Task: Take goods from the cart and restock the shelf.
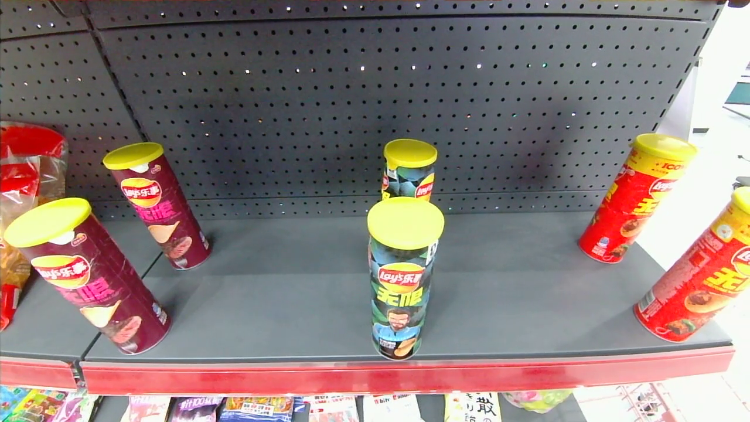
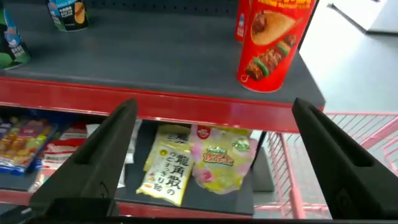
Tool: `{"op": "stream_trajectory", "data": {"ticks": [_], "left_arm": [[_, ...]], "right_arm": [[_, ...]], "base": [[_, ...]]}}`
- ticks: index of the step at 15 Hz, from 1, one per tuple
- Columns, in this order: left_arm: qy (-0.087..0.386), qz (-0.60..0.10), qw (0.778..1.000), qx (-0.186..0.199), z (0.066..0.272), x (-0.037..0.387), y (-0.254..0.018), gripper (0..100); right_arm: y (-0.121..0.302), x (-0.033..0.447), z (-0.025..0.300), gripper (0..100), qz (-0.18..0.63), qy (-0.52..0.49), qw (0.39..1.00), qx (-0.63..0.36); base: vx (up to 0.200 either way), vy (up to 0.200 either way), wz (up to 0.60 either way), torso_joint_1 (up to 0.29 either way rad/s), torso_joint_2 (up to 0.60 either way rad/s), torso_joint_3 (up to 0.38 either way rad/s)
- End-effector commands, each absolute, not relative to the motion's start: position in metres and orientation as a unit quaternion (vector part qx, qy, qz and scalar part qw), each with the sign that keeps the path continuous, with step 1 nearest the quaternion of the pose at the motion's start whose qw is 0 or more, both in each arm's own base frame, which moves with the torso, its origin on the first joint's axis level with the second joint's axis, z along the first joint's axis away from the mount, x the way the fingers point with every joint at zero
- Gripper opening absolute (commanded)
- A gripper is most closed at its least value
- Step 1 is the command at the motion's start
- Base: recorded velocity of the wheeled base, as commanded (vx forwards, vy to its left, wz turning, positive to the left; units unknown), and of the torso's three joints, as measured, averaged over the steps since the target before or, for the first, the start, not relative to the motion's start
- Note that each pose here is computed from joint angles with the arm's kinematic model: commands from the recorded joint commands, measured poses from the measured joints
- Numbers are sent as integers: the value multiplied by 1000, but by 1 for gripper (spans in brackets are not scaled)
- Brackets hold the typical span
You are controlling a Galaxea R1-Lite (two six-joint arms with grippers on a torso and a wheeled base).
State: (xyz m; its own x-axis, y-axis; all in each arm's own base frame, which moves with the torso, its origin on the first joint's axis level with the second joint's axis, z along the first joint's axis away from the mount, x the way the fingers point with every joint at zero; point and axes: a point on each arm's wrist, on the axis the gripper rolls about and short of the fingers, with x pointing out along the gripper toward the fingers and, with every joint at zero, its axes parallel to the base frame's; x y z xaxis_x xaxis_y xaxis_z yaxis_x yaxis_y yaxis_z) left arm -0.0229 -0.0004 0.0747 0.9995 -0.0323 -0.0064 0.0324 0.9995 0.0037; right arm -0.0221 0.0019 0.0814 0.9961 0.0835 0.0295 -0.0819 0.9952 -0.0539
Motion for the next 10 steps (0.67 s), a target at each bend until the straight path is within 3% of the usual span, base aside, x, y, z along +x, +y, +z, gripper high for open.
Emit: {"op": "stream_trajectory", "data": {"ticks": [1,10], "left_arm": [[4,-16,1000,1,75,-23,0,100],[4,-18,1000,1,75,-23,-1,100]], "right_arm": [[2,-23,79,100,36,-16,999,-18],[1,-23,76,100,15,-1,1000,-5]], "base": [[0,0,0,0,0,0],[0,0,0,0,0,0]]}}
